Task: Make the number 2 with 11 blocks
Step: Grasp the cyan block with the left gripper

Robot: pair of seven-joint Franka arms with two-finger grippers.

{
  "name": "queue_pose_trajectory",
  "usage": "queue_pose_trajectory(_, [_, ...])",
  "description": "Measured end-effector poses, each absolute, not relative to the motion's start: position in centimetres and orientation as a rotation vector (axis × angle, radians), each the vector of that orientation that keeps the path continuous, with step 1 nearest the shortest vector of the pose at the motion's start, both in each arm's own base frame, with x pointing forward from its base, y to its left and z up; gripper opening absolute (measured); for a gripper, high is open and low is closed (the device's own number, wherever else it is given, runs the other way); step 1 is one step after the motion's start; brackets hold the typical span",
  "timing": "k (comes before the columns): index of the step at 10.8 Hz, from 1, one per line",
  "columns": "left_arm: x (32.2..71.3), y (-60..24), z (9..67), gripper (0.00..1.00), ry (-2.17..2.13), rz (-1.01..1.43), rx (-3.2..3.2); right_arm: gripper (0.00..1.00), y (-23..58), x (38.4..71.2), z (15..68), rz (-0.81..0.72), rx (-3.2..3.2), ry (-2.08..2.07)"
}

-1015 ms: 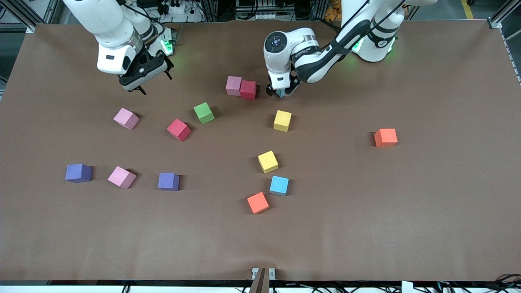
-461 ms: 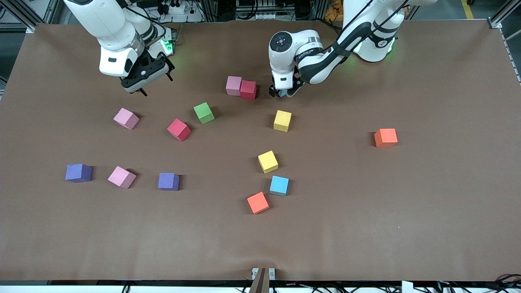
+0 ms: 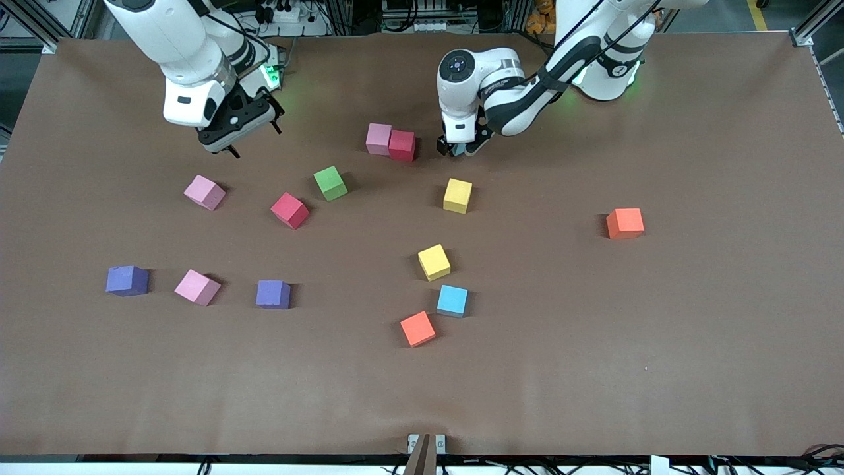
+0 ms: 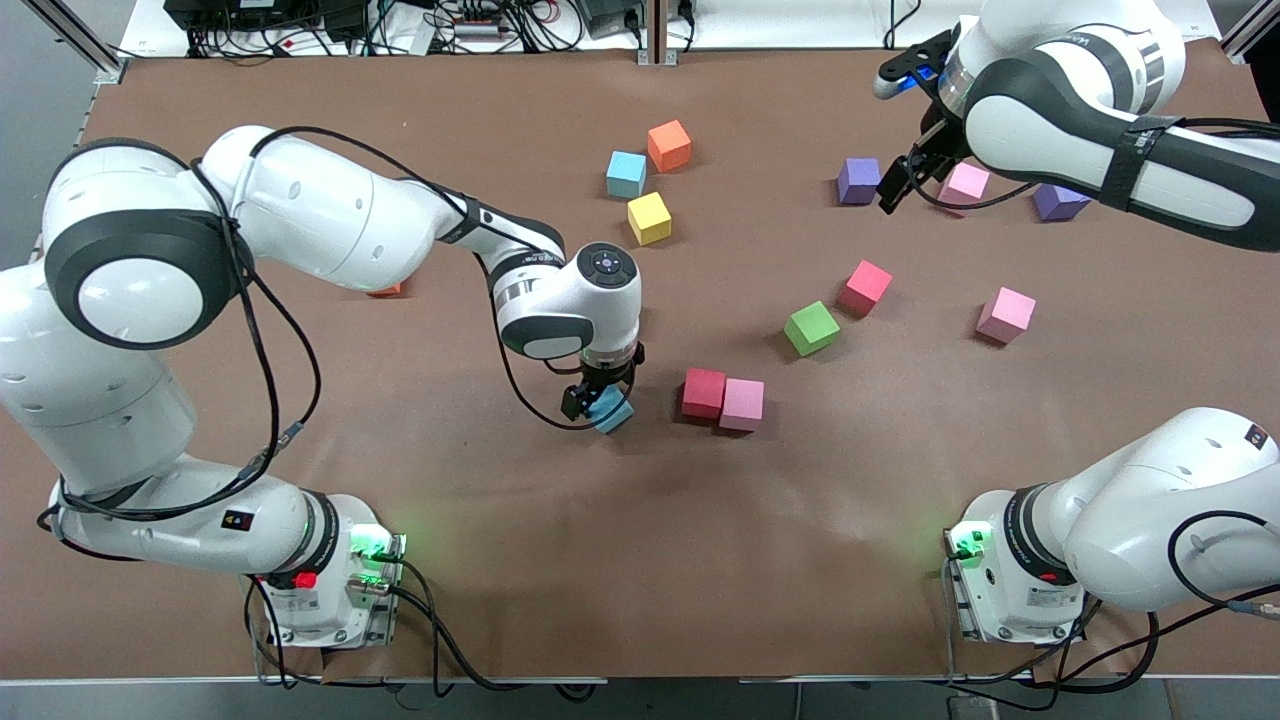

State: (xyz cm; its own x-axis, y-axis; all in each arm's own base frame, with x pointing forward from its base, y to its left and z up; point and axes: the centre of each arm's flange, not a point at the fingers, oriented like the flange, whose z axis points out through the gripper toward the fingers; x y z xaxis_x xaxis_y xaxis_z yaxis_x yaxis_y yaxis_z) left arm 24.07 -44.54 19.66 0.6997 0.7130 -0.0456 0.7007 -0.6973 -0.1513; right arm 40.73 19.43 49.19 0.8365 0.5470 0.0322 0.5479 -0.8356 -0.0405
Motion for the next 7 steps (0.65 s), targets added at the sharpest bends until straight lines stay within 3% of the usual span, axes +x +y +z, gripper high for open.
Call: queue_pose_trajectory(7, [25.6, -43.7, 20.3, 1.00, -1.039, 0.134, -2.807, 1.00, 19.4, 40.7, 49.2, -0.033, -2.964, -0.884])
